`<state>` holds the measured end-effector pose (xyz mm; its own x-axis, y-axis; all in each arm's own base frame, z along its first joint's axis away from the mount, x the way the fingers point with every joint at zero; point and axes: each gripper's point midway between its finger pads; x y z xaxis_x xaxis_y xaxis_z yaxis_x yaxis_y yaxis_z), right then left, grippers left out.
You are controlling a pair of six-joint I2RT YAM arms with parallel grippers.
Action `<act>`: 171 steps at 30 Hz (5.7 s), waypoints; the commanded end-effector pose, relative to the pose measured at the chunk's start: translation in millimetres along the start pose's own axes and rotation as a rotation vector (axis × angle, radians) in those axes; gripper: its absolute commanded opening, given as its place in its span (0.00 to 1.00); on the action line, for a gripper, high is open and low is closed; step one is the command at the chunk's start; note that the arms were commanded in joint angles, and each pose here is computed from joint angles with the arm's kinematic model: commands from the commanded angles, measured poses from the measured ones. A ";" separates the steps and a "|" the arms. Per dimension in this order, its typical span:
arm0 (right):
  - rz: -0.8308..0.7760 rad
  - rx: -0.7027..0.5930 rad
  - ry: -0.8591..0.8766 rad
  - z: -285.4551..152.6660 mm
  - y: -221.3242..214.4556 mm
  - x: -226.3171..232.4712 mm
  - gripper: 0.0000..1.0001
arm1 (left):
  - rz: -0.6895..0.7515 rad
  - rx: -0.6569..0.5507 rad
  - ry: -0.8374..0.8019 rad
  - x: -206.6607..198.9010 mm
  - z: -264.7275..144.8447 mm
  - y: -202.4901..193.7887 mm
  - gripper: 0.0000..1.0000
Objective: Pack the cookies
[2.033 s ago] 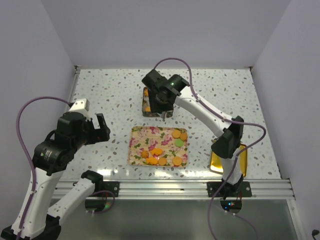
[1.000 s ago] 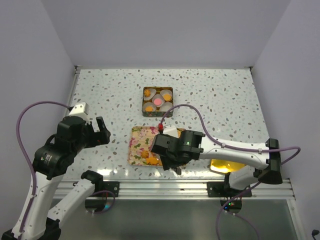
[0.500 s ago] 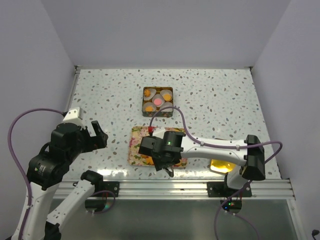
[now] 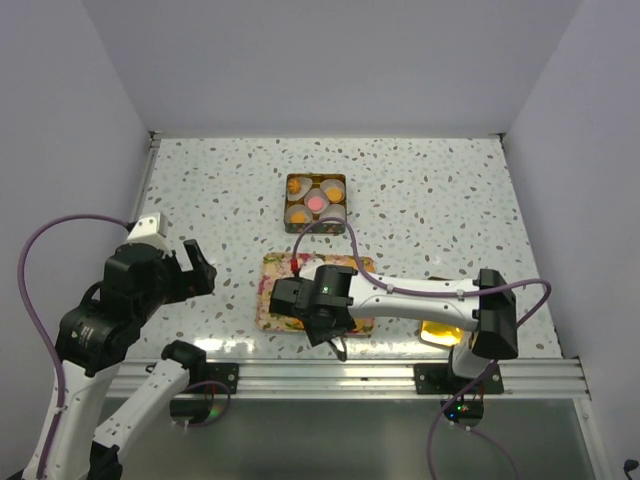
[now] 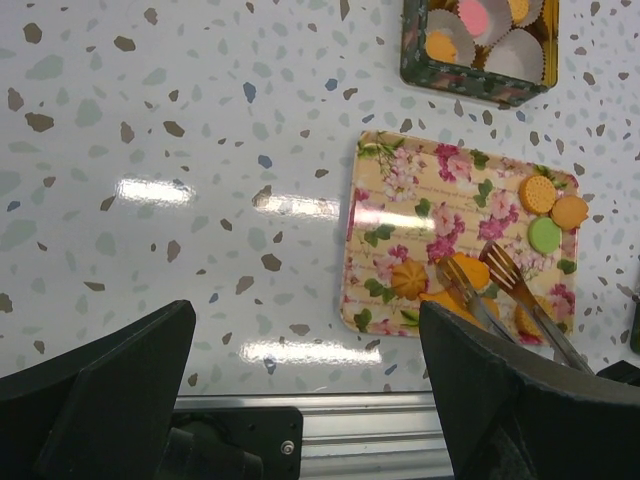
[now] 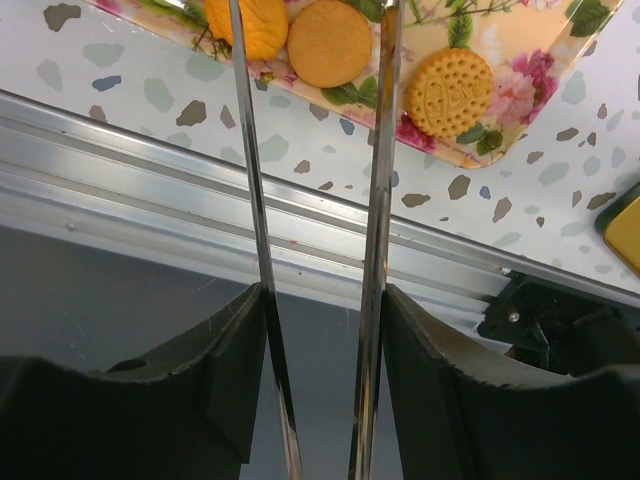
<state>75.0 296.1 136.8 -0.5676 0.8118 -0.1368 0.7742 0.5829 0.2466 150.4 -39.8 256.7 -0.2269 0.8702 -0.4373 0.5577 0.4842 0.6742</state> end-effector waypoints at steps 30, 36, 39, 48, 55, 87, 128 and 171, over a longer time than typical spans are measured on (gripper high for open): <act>0.268 -0.277 -0.123 -73.1 154.4 -129.2 0.40 | 0.044 0.002 -0.048 -15.1 0.3 9.1 1.00; 0.317 -0.259 -0.148 -53.6 180.7 -162.6 0.39 | 0.050 0.007 -0.056 -17.9 -1.4 10.6 1.00; 0.337 -0.244 -0.151 -39.7 187.0 -174.0 0.39 | 0.057 0.008 -0.057 -18.3 -2.2 11.3 1.00; 0.347 -0.195 -0.129 -5.3 190.6 -172.2 0.38 | 0.083 0.021 -0.071 -22.6 1.3 11.1 1.00; 0.328 -0.162 -0.128 18.4 194.4 -166.6 0.38 | 0.108 0.024 -0.073 -24.5 2.4 10.4 1.00; 0.429 -0.351 -0.226 -32.8 222.3 -215.2 0.57 | 0.134 -0.005 -0.059 -23.0 -2.0 15.3 1.00; 0.697 0.091 -0.245 163.2 61.4 -310.5 0.64 | 0.039 0.083 -0.066 -24.7 18.8 -13.8 1.00; 0.835 0.043 -0.079 107.8 -79.5 -238.4 0.52 | 0.030 0.121 -0.098 -35.4 41.5 -25.3 1.00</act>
<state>172.9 51.3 55.3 0.2123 0.9765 -0.0380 0.9464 -0.1958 0.2568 171.3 -79.2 223.1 -0.1493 0.8869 -0.4373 0.6744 0.4147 0.6109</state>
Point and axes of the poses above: each gripper's point midway between its finger pads, its own z axis out along the fingers, its own x axis along the line the jaws close on, y = z × x, and after that the axes turned 14 degrees about -z, right-handed
